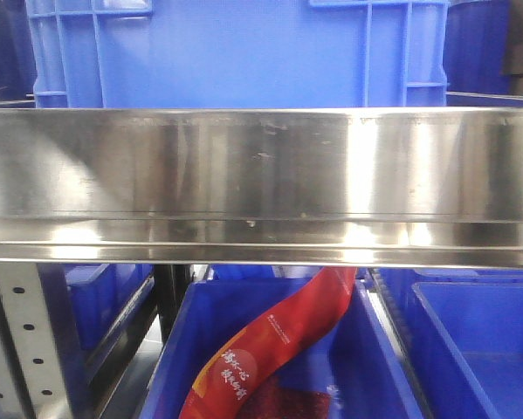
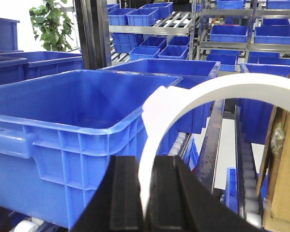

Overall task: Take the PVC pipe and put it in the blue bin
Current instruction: 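Move both grippers holding the white clamps over the open blue bin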

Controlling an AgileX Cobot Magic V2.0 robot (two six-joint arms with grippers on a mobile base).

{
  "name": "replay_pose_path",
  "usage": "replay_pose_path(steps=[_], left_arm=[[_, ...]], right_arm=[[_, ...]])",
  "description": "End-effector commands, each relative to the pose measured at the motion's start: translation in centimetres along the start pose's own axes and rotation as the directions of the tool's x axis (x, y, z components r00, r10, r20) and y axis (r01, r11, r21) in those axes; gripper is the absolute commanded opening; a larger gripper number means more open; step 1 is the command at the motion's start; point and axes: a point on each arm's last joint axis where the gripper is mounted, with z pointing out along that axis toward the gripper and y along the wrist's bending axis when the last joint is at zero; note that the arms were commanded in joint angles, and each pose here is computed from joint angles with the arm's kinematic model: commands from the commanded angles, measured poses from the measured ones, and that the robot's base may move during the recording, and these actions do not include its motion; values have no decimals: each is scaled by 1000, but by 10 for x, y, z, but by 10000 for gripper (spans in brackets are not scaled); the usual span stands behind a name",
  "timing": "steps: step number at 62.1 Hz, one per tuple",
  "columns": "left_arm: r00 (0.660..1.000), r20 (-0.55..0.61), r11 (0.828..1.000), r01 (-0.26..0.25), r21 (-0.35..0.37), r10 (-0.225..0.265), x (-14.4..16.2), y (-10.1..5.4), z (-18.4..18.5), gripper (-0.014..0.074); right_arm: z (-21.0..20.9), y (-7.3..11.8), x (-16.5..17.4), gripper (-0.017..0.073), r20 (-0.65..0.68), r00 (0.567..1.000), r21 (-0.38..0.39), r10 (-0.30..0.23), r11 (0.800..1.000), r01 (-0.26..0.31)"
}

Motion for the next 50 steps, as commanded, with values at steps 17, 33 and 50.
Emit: replay_pose_path(steps=[17,33,50], left_arm=[[999,41,1000,4,6,-4,-4,-1,-2,-111],[996,90,1000,4,5,-4,-9,-1,-2,-111],[996,90,1000,4,5,-4,-9,-1,-2,-111]], right_arm=[[-1,-1,-3,-163,35,999,8,-12,1000,12],[-1,-1,-4,-163,40,999,9,-12,1000,12],[-1,-1,-4,-163,41,999,8,-10,1000,9]])
